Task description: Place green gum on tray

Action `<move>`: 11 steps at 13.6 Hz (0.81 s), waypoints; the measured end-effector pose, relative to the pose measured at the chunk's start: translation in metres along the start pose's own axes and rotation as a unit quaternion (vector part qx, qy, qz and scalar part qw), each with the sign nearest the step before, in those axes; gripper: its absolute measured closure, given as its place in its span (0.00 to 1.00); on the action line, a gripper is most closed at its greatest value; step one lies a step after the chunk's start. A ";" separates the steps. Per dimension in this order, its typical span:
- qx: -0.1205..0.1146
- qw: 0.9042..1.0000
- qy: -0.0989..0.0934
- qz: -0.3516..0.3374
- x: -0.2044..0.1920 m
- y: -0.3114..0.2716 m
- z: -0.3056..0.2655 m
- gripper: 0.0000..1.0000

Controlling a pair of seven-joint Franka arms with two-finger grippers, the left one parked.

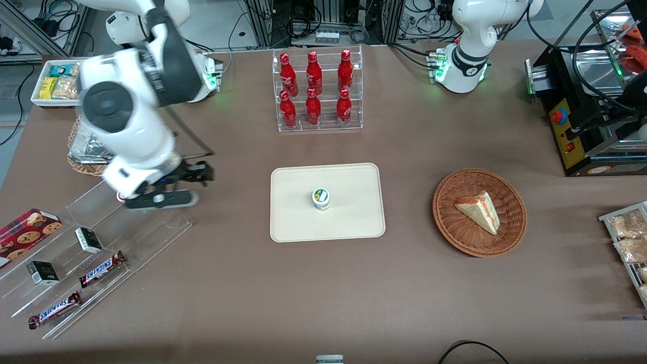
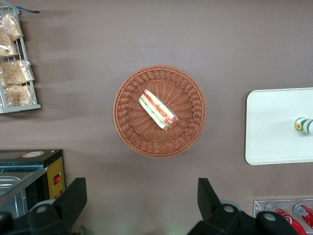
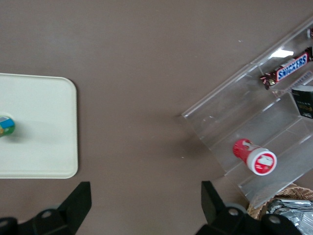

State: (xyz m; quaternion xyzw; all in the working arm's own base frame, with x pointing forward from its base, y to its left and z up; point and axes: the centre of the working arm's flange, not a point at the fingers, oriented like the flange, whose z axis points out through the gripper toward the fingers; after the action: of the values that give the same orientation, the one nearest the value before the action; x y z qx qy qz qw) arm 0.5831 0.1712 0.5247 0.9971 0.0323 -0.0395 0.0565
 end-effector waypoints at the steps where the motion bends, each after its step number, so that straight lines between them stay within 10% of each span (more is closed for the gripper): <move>1: 0.009 1.000 -0.006 0.011 -0.001 0.024 0.003 0.00; 11: 0.048 0.998 -0.013 0.042 -0.038 0.132 -0.013 0.00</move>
State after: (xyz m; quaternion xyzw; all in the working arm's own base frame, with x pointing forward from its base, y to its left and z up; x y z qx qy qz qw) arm 0.5554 0.0396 0.5548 0.9985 -0.0119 -0.0519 0.0103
